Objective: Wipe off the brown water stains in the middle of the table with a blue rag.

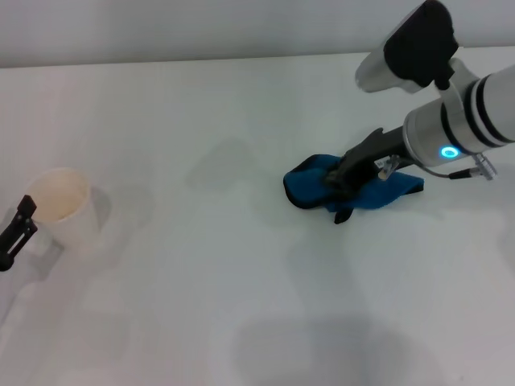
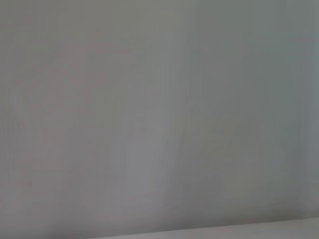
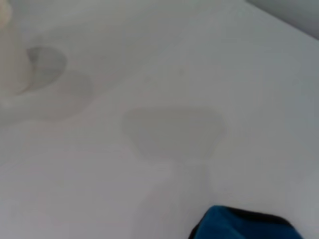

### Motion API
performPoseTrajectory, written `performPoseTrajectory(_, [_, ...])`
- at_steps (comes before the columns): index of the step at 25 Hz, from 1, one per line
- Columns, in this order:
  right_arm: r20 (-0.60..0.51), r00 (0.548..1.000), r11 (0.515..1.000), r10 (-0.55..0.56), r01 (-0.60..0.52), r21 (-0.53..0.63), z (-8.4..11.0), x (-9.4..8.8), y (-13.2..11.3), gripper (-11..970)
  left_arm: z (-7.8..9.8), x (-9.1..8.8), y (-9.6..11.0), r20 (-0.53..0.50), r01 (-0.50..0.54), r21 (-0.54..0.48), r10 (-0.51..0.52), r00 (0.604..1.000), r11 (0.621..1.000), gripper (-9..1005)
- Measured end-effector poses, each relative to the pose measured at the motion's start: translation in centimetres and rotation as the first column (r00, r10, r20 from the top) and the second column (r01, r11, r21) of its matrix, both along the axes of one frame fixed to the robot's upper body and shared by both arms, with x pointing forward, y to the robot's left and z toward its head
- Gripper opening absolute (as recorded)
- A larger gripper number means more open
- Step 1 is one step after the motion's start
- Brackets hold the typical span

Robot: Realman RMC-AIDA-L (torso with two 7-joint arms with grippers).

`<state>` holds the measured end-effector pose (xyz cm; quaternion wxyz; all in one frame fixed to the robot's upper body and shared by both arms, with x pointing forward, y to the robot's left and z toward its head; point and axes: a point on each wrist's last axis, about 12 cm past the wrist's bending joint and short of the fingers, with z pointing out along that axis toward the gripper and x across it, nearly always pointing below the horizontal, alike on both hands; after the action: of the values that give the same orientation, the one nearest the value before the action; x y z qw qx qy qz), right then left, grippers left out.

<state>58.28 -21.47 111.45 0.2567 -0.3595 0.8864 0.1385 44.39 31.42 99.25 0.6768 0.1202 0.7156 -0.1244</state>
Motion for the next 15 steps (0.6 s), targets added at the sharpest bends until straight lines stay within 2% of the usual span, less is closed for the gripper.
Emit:
performPoseTrajectory(4, [0.019,1.000,1.000,-0.013,0.013,0.019,0.7,0.0,-0.5,178,0.0,0.0,0.0,0.000,0.000,0.000,0.000,1.000,1.000,876])
performPoseTrajectory(9, [0.049,0.998,0.996,-0.026,0.022,0.085,1.8,-0.1,-1.6,406,0.1,0.2,0.0,0.008,0.002,0.001,-0.002,1.000,1.000,875])
performPoseTrajectory(15, [0.157,0.981,0.952,-0.115,0.064,0.299,3.6,-0.2,-4.9,414,0.2,0.2,0.0,0.012,0.004,0.000,-0.004,1.000,1.000,876])
